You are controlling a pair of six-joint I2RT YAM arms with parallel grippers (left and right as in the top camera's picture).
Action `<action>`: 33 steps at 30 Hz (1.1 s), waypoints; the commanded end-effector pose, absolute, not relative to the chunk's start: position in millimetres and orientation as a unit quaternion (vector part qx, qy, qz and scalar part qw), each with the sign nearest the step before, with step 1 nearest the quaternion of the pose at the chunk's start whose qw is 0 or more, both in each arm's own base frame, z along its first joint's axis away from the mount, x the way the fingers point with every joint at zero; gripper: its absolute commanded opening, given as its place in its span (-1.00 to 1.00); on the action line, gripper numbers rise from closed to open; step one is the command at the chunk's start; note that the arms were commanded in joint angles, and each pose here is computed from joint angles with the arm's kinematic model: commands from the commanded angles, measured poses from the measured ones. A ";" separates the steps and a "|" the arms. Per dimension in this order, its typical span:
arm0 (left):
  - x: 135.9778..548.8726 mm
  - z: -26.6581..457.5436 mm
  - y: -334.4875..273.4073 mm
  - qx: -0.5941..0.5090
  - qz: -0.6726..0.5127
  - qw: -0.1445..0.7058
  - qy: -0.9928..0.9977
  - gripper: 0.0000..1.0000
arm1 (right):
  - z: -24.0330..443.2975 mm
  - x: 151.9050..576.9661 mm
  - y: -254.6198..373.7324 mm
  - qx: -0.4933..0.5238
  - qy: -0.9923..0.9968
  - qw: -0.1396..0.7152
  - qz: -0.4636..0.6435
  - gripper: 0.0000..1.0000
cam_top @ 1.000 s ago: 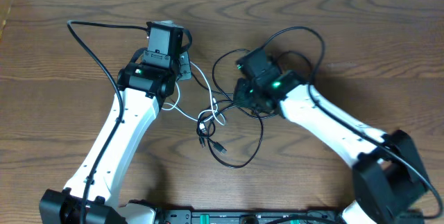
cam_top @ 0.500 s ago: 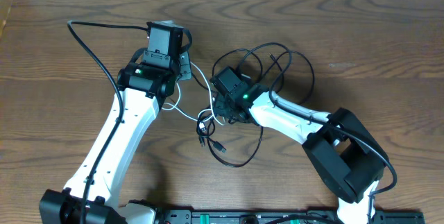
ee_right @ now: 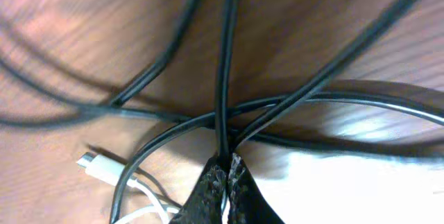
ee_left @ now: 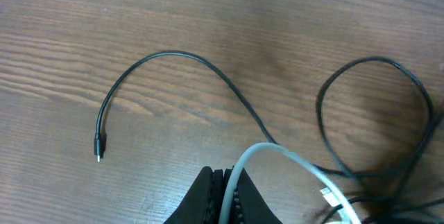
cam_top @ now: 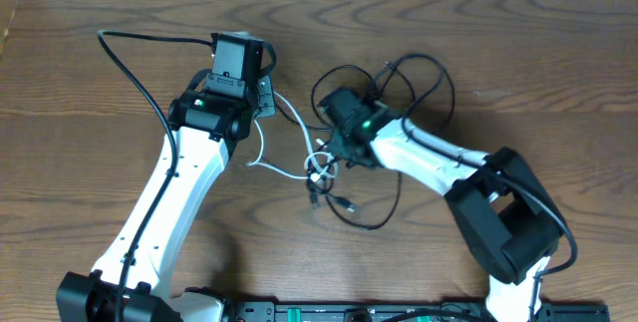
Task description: Untangle cables
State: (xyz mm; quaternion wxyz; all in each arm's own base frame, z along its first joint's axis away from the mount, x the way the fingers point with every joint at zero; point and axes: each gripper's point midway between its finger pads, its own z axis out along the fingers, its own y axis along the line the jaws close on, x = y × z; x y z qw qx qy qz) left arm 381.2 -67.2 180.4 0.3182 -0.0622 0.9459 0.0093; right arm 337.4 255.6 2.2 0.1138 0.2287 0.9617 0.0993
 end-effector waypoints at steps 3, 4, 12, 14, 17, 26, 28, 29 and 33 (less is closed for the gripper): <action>380.1 185.4 -66.3 -0.067 0.008 0.320 0.945 -0.85 | -0.5 351.6 176.4 0.240 0.963 0.125 0.003 -0.98; 380.2 185.5 -66.3 -0.067 0.008 0.320 0.945 -0.85 | 2.1 352.7 163.5 0.244 0.962 0.123 -0.009 -0.98; 375.2 183.4 -103.2 -0.027 -0.087 0.298 0.950 0.41 | 23.7 356.8 123.0 0.218 0.969 0.115 -0.023 -0.98; 369.0 187.3 -132.0 0.013 -0.163 0.282 0.945 0.48 | 24.3 354.4 124.7 0.215 0.970 0.113 -0.024 -0.98; 355.2 194.3 -162.4 0.046 -0.250 0.253 0.934 0.50 | 23.9 352.7 127.6 0.213 0.971 0.109 -0.020 -0.98; 296.5 162.7 -201.3 0.086 -0.298 0.123 0.943 0.18 | 23.0 350.7 131.6 0.213 0.972 0.099 -0.007 -0.98; 286.9 149.5 -205.7 0.079 -0.294 0.099 0.947 0.08 | 23.0 351.0 131.1 0.217 0.971 0.098 -0.005 -0.98; 282.3 141.5 -207.4 0.070 -0.288 0.085 0.951 0.04 | 22.9 350.8 130.9 0.225 0.969 0.097 -0.003 -0.98; 268.7 114.7 -213.9 0.046 -0.264 0.045 0.962 -0.01 | 22.6 350.3 133.2 0.260 0.961 0.091 0.008 -0.98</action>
